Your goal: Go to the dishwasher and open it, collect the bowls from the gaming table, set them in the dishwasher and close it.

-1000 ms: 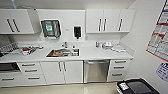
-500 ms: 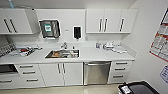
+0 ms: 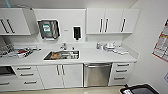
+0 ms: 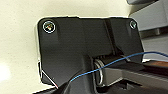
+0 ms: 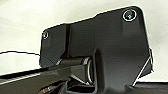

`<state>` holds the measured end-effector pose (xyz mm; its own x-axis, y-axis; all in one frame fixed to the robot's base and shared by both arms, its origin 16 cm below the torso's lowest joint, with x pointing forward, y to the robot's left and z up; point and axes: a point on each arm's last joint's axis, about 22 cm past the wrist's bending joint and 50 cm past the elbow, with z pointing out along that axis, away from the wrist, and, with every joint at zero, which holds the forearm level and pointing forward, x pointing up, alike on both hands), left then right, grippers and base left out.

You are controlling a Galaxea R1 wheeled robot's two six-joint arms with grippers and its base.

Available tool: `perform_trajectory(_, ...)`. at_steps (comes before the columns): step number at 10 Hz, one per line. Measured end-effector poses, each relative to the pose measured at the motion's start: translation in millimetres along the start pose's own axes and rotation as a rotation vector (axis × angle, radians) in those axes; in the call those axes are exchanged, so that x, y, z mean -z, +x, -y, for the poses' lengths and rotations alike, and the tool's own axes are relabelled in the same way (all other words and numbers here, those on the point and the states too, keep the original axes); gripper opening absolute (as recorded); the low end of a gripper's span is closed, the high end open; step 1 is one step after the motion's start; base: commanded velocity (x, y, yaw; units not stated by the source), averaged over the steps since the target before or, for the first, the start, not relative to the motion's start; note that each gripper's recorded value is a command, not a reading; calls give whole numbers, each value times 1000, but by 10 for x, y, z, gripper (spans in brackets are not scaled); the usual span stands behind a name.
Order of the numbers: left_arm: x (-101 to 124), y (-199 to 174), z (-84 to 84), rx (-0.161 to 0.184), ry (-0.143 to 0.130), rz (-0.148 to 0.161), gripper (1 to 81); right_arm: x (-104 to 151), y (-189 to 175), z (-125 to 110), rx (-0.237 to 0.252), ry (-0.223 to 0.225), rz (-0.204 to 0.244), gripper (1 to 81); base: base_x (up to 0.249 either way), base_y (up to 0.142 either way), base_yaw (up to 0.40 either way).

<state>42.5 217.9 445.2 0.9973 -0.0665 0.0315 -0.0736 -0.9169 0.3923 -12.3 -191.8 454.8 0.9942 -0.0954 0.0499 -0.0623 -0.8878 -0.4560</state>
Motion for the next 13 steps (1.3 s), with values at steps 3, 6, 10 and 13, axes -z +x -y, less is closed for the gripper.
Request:
perform_trajectory(3,1,0,3,0,0,0,811,1,-1,-3,0,0,0,811,112,0,0)
perform_trajectory(6,1,-3,3,0,0,1,811,0,0,0,1,0,0,811,112,0,0)
perform_trajectory(10,3,87,6,-2,1,-11,811,-10,139,14,7,2,-16,811,110,0,0)
perform_trajectory(13,-3,-138,0,5,0,18,811,1,-117,8,-2,1,14,811,98,0,0)
